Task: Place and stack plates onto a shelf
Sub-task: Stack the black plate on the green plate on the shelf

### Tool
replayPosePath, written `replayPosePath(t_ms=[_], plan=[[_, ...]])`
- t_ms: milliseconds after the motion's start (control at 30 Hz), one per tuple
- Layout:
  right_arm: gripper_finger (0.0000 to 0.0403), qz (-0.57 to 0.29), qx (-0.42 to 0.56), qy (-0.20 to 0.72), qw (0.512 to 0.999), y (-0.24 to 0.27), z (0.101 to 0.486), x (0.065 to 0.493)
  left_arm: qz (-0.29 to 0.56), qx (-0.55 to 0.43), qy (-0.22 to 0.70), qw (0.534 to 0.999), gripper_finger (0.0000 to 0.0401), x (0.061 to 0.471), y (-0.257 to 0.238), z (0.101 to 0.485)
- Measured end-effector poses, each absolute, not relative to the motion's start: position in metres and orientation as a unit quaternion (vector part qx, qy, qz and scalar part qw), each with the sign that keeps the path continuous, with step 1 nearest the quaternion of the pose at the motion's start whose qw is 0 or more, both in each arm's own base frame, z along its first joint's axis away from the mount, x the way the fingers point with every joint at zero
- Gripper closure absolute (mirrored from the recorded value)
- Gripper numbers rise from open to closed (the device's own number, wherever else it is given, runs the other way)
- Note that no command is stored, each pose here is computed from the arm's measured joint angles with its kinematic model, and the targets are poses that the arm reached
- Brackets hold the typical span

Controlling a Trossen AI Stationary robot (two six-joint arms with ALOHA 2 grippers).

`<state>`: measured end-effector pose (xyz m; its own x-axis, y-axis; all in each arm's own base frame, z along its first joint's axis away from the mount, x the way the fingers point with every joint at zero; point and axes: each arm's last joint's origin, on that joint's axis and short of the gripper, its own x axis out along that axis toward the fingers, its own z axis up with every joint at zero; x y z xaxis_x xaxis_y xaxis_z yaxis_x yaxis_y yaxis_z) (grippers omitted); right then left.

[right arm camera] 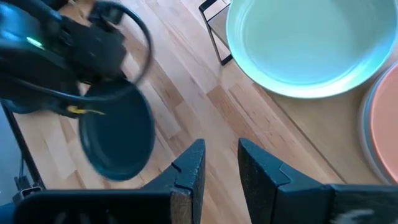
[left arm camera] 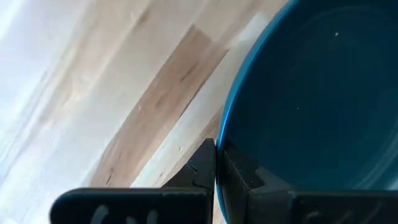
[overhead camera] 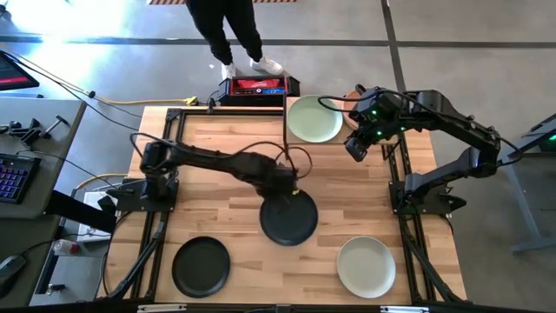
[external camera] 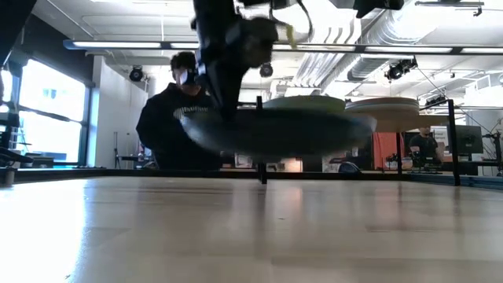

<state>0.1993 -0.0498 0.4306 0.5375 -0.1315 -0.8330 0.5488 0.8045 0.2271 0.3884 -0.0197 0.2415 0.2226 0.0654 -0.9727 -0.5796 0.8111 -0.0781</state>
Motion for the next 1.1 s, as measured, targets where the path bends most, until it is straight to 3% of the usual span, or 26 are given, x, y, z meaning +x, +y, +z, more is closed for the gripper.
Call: replayPosePath(t_ms=[367, 633, 900, 1100], plan=[[0.0327, -0.206, 0.238, 0.43, 0.846, -0.05, 0.431, 0.2, 0.251, -0.215, 0.453, 0.828, 0.0401, 0.346, -0.01, 0.328], [0.0327, -0.192, 0.208, 0.368, 0.885, -0.054, 0.441, 0.211, 0.322, -0.184, 0.304, 0.877, 0.0401, 0.32, 0.023, 0.381], [0.0327, -0.18, 0.165, 0.298, 0.923, -0.057, 0.453, 0.221, 0.352, -0.151, 0.209, 0.9, 0.0401, 0.315, 0.074, 0.407], [0.0327, -0.245, 0.103, 0.245, 0.932, -0.062, 0.462, 0.223, 0.374, -0.152, 0.185, 0.896, 0.04, 0.309, 0.114, 0.41]])
